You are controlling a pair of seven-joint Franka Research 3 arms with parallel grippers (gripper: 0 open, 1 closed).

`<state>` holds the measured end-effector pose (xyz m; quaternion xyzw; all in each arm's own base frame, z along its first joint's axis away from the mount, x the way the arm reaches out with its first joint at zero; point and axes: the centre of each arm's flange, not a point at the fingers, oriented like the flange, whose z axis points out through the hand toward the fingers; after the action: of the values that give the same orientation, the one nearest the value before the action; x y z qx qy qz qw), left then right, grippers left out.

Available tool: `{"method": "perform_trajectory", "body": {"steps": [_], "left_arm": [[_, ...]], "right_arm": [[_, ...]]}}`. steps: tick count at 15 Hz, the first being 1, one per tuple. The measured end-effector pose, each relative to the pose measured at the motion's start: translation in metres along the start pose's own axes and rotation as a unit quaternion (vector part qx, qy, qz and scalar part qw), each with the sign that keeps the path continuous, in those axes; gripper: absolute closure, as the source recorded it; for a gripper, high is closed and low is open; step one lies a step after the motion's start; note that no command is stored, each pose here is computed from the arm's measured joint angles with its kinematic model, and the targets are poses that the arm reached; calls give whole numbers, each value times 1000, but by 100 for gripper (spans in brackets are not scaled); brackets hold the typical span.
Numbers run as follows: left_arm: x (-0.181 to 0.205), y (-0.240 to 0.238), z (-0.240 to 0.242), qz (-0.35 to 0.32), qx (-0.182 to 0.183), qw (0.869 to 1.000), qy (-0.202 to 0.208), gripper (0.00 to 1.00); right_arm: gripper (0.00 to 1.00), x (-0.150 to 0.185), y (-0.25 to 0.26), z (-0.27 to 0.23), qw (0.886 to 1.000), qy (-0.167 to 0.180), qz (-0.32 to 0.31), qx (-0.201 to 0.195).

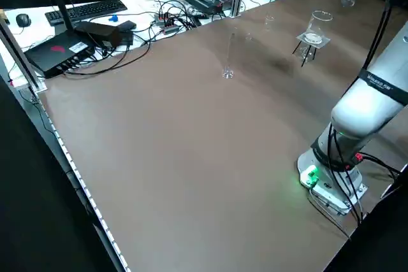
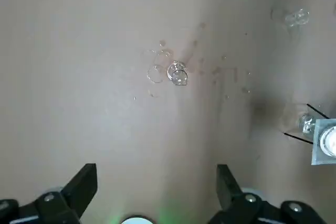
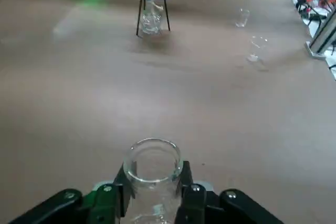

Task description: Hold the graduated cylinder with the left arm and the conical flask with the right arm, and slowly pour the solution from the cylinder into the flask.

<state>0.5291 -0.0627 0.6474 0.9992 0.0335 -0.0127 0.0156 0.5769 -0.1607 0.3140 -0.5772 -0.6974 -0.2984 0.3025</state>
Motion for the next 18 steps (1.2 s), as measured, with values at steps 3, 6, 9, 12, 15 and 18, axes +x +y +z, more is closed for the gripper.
{"method": "perform_trajectory", "body": {"steps": [3, 6, 9, 12, 15, 18], "left_arm": [[0, -1, 0, -1, 0, 1000, 0, 0], [0, 1, 0, 1, 0, 1000, -1, 0], [-1, 3, 3, 5, 1, 1000, -7, 0], [0, -1, 3, 3, 1, 1000, -7, 0], [1, -9, 2, 1, 0, 1000, -6, 0], [2, -15, 1, -3, -1, 1000, -5, 0]], "right_arm": [[60, -26, -20, 10, 998, 51, 23, 18], [60, -54, -37, 22, 995, 80, 42, 30], [60, -77, -51, 37, 992, 104, 53, 39], [60, -95, -60, 44, 992, 116, 46, 34], [60, -109, -67, 48, 990, 128, 47, 25], [60, -120, -73, 48, 990, 132, 55, 18]]}}
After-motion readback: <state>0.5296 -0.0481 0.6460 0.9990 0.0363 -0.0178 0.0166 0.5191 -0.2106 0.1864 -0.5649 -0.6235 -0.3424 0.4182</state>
